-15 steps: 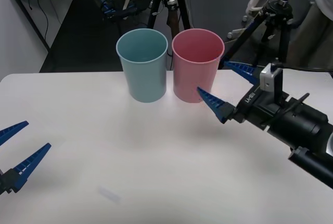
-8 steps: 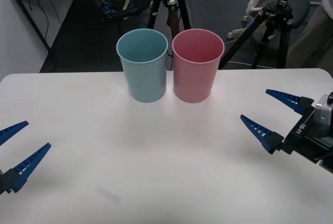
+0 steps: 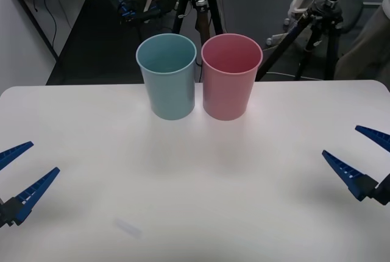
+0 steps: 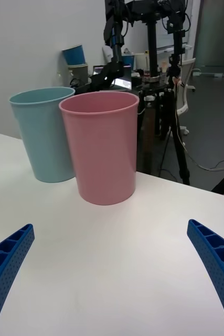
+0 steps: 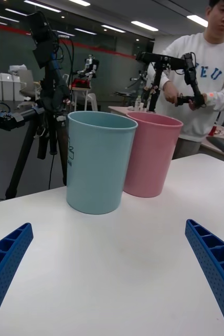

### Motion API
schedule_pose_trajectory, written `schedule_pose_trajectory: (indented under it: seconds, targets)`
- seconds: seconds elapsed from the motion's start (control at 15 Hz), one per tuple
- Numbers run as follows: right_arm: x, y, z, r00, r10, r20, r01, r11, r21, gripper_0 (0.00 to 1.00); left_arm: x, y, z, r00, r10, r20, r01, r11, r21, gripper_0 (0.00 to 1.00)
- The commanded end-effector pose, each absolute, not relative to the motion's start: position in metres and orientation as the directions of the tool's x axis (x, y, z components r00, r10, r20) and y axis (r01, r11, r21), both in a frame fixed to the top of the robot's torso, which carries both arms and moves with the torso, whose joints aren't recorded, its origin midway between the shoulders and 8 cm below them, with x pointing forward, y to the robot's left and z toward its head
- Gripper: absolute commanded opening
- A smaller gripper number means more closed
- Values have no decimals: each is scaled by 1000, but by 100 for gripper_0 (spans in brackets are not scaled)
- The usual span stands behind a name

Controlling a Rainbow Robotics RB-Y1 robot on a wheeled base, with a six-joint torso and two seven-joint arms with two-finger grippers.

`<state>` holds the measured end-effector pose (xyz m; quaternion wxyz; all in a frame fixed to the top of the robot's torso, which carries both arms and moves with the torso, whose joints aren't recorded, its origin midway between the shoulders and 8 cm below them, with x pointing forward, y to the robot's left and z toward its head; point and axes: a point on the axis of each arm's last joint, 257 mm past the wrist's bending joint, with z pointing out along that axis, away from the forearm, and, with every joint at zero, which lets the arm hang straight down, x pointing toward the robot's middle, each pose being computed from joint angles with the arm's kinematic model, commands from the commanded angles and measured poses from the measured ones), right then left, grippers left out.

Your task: Grasp the object on the table and drop it into the matching bin: aluminum can to the light blue bin, PET bottle to the pink bin.

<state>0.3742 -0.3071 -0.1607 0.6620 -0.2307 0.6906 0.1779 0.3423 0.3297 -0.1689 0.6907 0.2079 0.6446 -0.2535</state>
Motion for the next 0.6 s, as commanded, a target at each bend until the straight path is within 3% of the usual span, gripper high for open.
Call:
schedule_pose_trajectory:
  seconds: [0.07,0.6]
  targets:
    - [370,-313,-157,-14,-78,-997,-550,833,-57,100,342,330,-169,41,-82,-996,618,785,-39,100]
    - [365,-320,-153,-9,-76,-997,-548,834,-59,100,342,330,-169,41,-82,-996,618,785,-39,100]
